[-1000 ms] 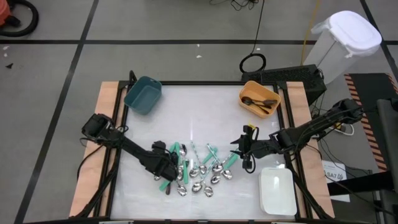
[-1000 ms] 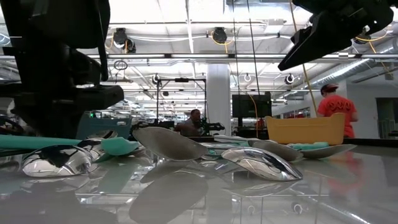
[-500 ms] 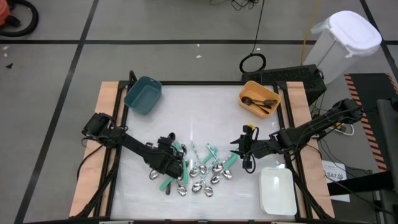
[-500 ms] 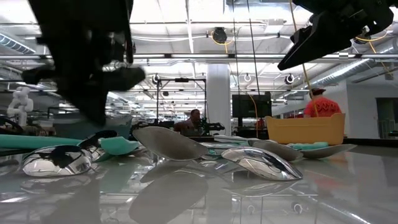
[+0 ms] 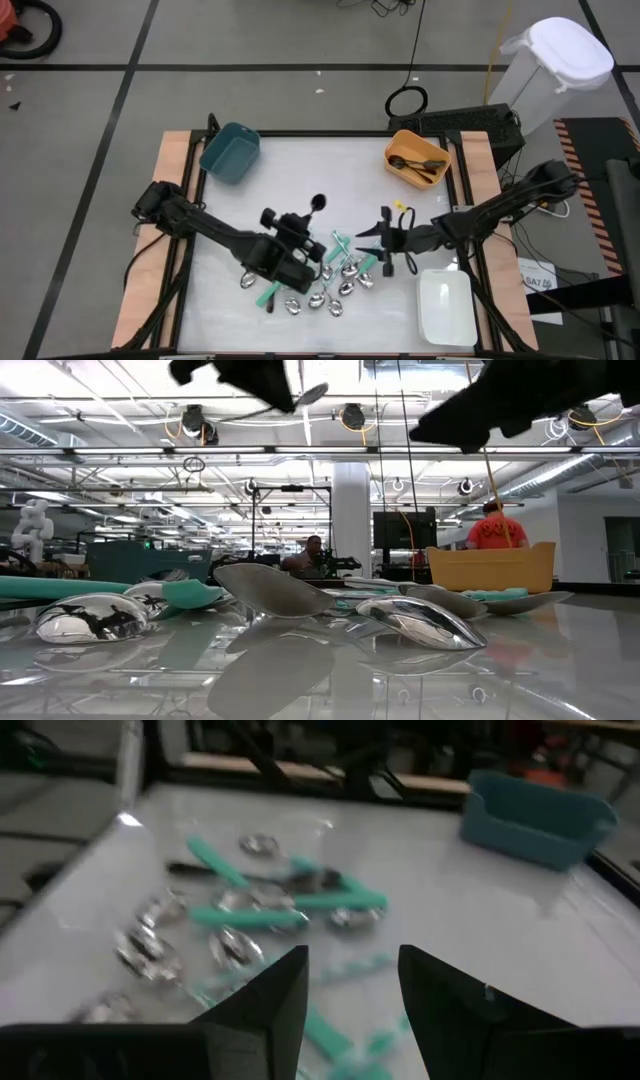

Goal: Sort silverware by color (type)
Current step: Put the black spoon into the yellow bin

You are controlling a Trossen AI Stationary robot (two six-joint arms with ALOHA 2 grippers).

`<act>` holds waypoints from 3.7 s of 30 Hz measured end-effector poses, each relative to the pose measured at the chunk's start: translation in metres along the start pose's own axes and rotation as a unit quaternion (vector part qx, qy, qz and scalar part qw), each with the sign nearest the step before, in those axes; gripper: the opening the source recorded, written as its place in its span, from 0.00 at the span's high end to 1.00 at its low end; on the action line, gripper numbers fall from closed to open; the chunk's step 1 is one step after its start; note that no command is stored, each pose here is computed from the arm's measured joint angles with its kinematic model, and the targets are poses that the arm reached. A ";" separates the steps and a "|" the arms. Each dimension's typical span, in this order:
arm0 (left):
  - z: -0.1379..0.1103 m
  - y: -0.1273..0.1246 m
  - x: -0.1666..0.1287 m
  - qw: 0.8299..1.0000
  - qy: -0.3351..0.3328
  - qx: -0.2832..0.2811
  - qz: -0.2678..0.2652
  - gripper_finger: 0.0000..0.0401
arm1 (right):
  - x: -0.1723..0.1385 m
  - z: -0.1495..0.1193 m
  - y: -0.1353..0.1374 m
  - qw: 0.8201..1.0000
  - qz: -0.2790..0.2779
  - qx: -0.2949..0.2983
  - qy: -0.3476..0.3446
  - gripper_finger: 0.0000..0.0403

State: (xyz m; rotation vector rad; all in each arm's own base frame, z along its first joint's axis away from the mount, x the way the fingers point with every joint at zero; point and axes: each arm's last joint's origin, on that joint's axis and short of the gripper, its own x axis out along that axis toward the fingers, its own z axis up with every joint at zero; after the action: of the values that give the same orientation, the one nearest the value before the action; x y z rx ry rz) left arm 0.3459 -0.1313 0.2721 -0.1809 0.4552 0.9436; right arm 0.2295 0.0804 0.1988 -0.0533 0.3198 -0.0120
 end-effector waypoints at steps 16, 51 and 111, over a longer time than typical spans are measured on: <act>0.042 -0.047 -0.018 0.981 -0.139 0.004 -0.133 0.99 | 0.030 0.007 0.013 0.984 0.037 0.033 -0.173 0.63; 0.027 -0.085 0.002 0.961 -0.224 -0.003 -0.161 0.99 | 0.030 0.014 0.009 0.976 0.029 0.043 -0.211 0.63; -0.023 -0.025 0.041 0.946 0.008 0.322 -0.035 0.67 | -0.043 0.040 -0.117 0.943 -0.272 0.025 0.193 0.99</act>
State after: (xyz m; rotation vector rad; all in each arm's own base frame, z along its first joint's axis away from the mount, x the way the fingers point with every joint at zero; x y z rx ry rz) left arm 0.3799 -0.1228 0.2318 0.3883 0.7442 0.6832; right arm 0.2011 -0.0335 0.2568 -0.0886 0.6893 -0.5857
